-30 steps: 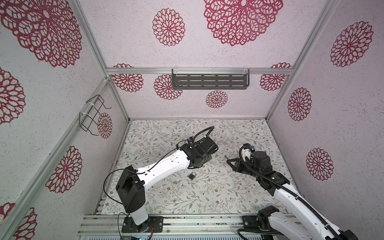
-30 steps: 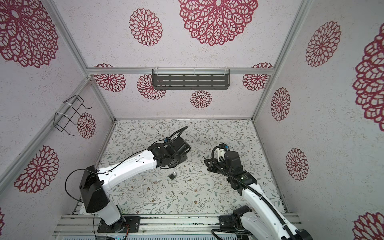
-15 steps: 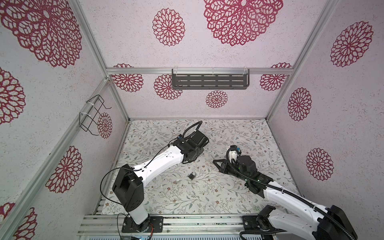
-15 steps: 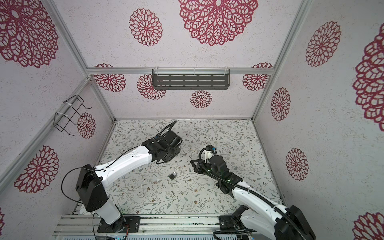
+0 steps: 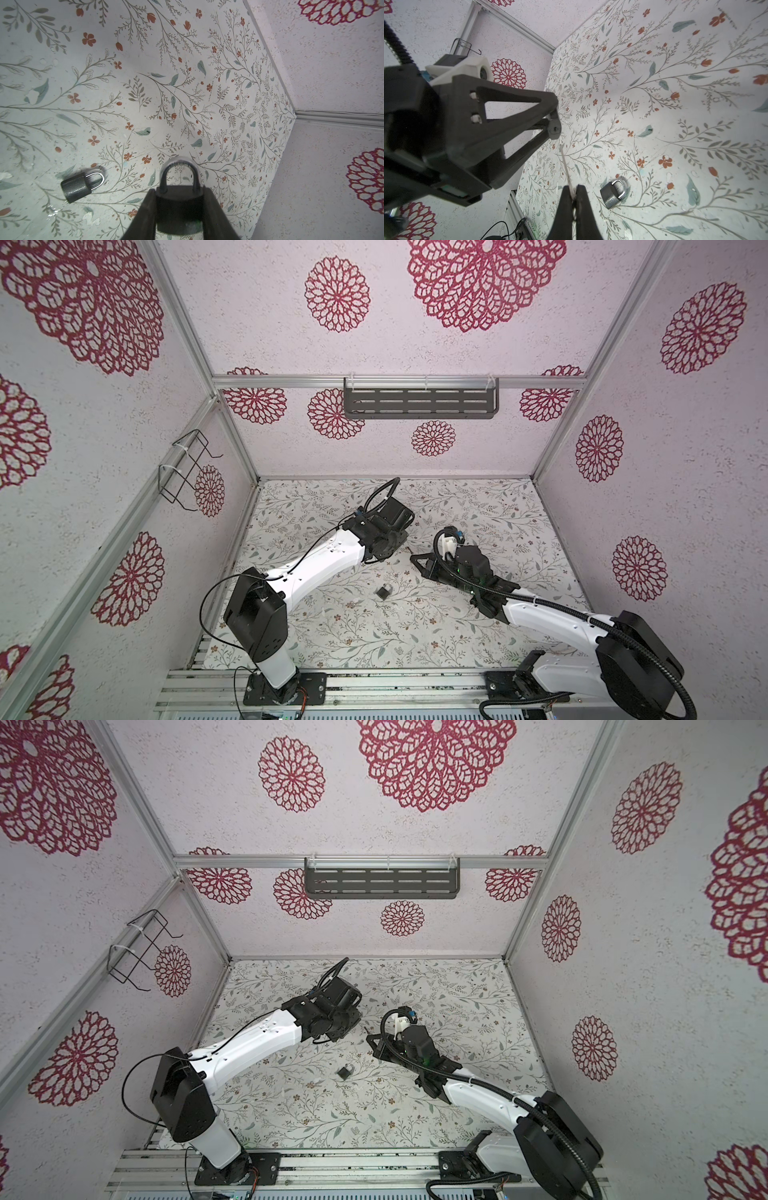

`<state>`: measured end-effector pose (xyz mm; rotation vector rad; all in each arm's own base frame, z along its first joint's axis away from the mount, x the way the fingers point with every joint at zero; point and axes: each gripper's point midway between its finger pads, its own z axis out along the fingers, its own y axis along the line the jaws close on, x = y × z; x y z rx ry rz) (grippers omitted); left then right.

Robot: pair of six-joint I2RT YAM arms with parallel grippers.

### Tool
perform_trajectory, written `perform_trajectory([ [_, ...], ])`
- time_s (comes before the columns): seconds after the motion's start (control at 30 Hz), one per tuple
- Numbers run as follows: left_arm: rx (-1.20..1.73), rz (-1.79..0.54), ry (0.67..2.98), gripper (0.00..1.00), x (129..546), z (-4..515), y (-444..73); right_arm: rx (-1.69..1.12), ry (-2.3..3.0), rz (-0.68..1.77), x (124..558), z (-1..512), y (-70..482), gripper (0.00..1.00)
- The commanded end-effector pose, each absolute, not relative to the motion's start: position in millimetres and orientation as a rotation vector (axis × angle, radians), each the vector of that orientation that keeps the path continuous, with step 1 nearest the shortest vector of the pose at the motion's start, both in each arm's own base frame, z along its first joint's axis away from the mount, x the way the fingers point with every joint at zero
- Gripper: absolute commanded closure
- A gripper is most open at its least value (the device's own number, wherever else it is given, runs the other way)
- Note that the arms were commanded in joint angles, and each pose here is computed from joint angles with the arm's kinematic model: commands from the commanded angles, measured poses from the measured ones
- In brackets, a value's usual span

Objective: Unlock with the key

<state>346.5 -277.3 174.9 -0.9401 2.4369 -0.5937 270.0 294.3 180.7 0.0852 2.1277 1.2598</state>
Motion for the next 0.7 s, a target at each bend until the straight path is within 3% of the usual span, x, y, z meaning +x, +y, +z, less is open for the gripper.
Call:
perform_trajectory([
  [0.0, -0.944, -0.631, 2.393, 1.0, 351, 188, -275, 0.083, 2.019, 1.332, 274, 214, 308, 1.0],
  [0.67, -0.915, -0.714, 2.381, 1.0, 349, 202, -282, 0.112, 2.045, 1.229, 282, 206, 310, 1.0],
])
